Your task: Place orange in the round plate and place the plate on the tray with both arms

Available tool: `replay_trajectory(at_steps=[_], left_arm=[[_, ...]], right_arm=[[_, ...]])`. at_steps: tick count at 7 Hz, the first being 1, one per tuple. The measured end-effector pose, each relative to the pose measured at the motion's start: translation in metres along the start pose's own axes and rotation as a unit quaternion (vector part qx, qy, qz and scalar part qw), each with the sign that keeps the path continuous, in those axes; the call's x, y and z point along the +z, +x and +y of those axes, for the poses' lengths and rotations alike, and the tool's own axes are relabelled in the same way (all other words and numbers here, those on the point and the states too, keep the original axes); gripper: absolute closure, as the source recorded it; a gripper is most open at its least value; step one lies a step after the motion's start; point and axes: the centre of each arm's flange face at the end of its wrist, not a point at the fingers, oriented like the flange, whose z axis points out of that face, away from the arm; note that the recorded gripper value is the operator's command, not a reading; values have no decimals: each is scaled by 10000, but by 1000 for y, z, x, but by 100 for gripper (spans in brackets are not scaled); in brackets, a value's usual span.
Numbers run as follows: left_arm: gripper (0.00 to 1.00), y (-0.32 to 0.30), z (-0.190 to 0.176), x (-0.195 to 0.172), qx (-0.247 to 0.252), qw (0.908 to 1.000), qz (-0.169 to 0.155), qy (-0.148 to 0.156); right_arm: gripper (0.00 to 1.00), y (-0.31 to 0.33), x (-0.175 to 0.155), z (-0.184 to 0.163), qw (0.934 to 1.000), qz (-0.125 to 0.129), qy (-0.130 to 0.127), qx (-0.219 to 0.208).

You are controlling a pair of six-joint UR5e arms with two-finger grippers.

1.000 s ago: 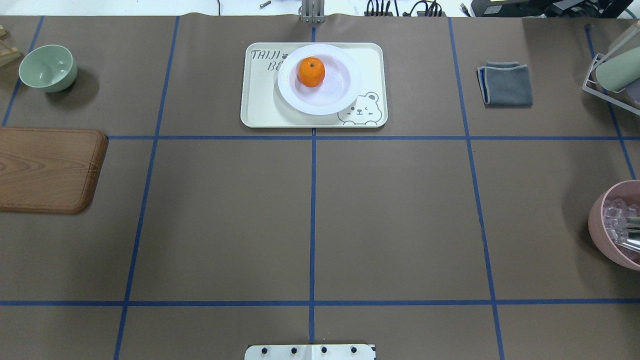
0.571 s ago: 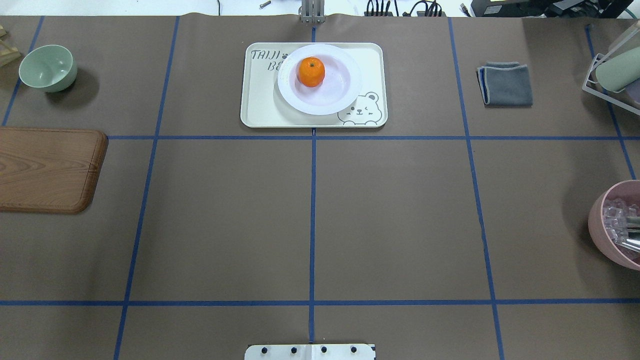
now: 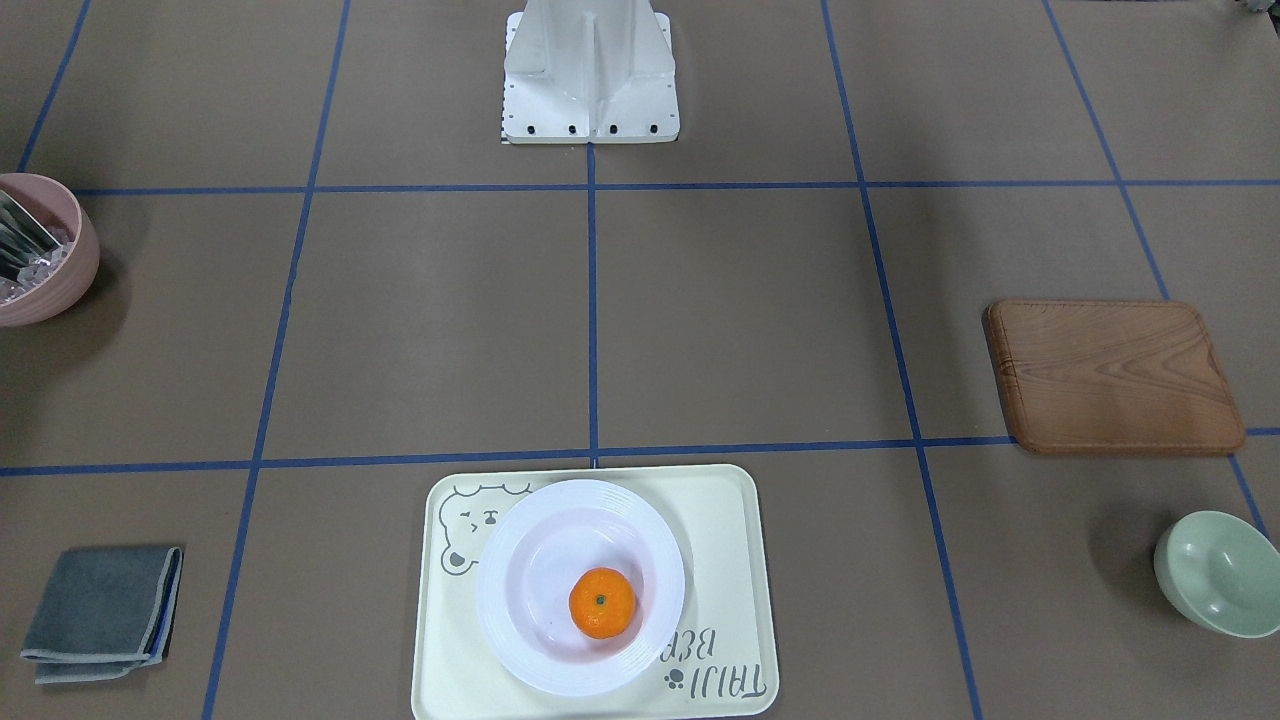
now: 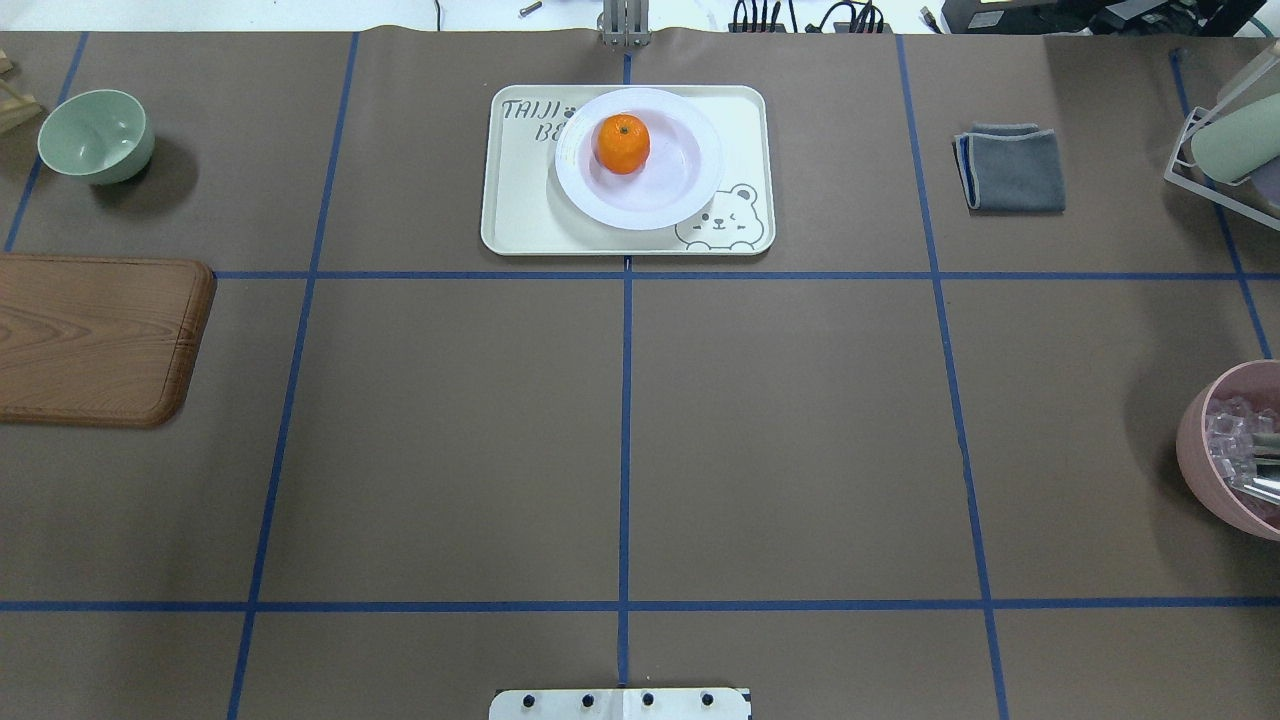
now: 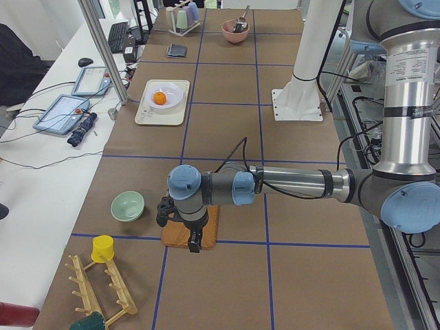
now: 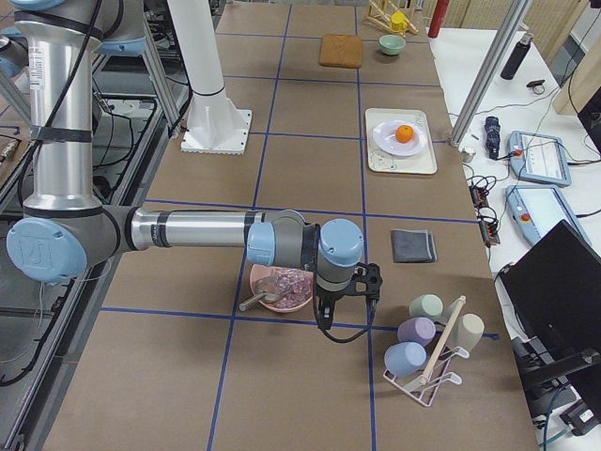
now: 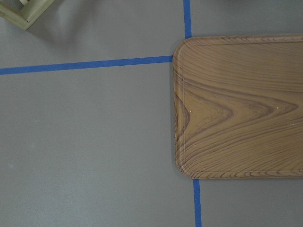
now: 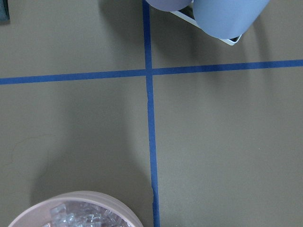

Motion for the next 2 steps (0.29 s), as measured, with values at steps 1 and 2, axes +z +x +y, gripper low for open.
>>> replay_trajectory(at_steps=[1,2], left_arm=[[2,0,0,0,2,10000,0,2],[2,0,-1,0,3,10000,-2,3]], right_arm=[[0,1,1,1,10000,2,-13,18],[0,2,2,1,10000,4,-19,29]])
